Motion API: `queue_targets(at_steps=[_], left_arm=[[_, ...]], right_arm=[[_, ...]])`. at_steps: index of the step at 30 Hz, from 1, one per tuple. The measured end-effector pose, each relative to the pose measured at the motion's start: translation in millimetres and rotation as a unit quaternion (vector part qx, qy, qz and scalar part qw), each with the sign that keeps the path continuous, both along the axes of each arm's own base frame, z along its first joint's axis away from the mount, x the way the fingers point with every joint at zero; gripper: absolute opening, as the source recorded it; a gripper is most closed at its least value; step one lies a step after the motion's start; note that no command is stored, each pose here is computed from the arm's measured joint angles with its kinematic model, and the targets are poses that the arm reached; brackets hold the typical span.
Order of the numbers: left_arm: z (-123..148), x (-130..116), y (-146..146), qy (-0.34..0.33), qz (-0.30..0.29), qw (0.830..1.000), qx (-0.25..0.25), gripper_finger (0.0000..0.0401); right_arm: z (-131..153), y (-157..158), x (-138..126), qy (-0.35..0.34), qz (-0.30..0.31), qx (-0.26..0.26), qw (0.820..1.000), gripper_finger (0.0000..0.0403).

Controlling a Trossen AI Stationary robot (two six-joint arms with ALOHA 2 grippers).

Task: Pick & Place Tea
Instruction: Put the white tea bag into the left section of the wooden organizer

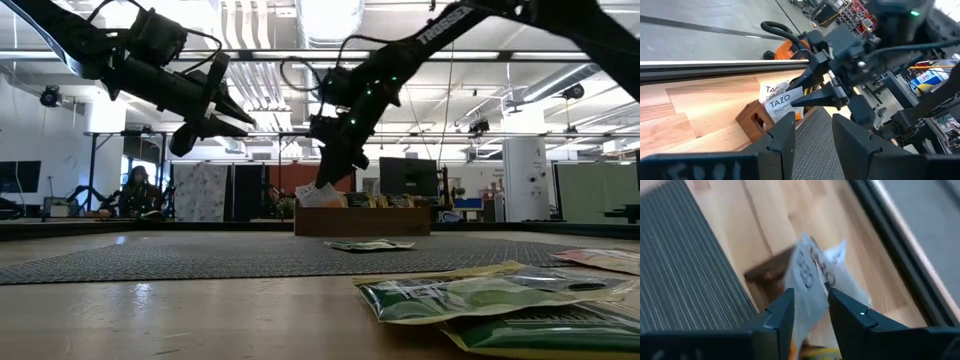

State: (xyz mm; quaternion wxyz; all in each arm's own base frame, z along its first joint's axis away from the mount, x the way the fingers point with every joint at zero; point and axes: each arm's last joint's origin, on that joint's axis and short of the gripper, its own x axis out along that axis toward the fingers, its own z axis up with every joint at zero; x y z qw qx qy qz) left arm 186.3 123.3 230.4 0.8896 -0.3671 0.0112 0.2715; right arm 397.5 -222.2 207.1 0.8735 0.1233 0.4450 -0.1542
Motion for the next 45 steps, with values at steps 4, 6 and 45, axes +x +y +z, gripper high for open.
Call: queue_targets(at_steps=[4,6,45], left_arm=[[0,0,0,0.002,0.000,1.000,0.000,0.0124],[-1,0,0,0.004,0.000,1.000,-0.001,0.0124],[-2,0,0,0.015,-0.004,1.000,0.008,0.0124]], right_arm=[[4,-6,8,0.040,0.035,0.018,0.998,0.0103],[8,-6,11,0.046,0.048,0.025,0.997,0.0093],[15,-5,10,0.055,0.076,0.049,0.994,0.0012]])
